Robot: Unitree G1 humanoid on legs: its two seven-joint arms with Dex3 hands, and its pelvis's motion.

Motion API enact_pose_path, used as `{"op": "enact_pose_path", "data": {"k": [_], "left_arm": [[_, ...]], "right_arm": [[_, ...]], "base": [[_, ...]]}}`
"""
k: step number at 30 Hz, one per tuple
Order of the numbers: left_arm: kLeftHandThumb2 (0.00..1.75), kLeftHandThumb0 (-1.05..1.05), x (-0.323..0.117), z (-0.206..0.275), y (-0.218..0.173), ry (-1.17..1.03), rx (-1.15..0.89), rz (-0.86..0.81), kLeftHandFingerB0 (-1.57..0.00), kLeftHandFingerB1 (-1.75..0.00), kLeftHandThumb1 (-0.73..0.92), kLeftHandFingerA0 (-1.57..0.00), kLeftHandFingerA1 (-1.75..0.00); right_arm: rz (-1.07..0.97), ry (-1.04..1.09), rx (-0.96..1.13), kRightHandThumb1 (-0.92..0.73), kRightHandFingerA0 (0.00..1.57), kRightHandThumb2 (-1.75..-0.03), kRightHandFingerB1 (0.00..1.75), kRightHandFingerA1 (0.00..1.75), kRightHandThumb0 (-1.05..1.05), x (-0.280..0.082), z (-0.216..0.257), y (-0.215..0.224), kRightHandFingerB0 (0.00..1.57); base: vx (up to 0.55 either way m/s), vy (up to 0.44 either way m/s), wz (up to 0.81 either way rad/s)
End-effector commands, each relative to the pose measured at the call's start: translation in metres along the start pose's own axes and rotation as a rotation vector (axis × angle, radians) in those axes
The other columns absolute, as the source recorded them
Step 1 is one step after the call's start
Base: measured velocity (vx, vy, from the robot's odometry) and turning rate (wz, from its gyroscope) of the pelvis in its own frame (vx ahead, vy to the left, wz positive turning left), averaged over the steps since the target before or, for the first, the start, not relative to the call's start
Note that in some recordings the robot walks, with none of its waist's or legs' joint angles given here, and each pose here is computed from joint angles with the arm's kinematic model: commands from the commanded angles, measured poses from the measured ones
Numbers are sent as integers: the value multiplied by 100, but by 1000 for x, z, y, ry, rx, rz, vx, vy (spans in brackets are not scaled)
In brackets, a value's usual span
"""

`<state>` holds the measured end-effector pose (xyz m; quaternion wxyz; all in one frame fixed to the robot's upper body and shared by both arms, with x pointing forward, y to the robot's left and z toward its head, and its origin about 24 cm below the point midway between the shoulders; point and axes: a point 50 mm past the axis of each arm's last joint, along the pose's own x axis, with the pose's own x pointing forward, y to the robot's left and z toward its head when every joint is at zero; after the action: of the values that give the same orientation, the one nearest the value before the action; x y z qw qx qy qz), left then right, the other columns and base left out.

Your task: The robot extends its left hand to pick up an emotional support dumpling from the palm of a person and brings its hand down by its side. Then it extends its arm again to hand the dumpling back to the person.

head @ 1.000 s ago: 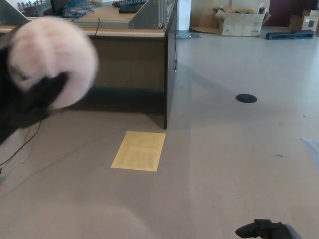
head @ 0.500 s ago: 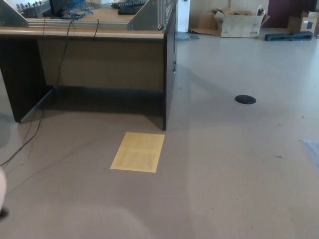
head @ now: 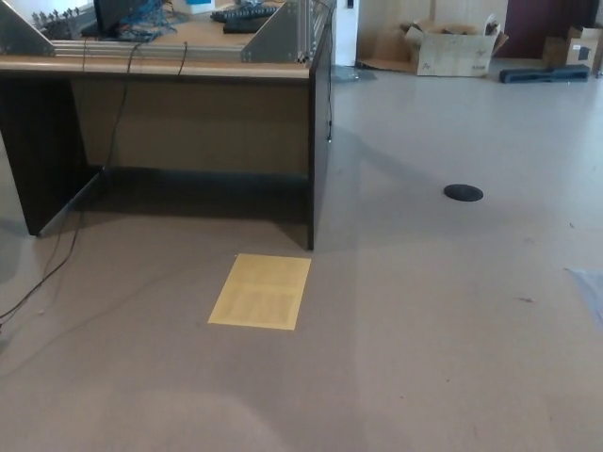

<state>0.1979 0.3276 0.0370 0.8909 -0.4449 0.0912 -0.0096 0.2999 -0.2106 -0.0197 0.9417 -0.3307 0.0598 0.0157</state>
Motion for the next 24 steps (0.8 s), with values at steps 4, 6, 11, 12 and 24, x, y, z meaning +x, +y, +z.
{"op": "enact_pose_path", "data": {"k": [4, 6, 11, 12, 24], "left_arm": [[67, -34, -2, 13, -3, -13, -31, -21, -45, -121, 92, -67, -175], [65, -35, -1, 18, -5, -27, -40, -17, -46, -115, 92, -66, -173], [64, -35, 0, 21, -8, -44, -51, -18, -56, -101, 87, -67, -173], [64, -39, 1, 25, -10, -57, -46, -28, -57, -102, 88, -67, -175], [66, -8, 36, 115, -113, -242, 581, -256, -75, -99, 91, -71, -160]], "right_arm": [[-27, -6, 2, -57, 81, -57, 52, 68, -29, 3, 2, -6, 78], [-25, -8, 0, -57, 81, -57, 52, 79, -29, 4, 3, -7, 78], [-24, -7, -1, -57, 82, -57, 52, 79, -29, 4, 3, -7, 77], [-22, -7, -2, -57, 81, -57, 52, 77, -29, 5, 3, -7, 77], [-2, 7, -11, -57, 81, -57, 51, 71, -30, 5, 3, -3, 78]], "base": [[0, 0, 0], [0, 0, 0], [0, 0, 0], [0, 0, 0], [0, 0, 0]]}}
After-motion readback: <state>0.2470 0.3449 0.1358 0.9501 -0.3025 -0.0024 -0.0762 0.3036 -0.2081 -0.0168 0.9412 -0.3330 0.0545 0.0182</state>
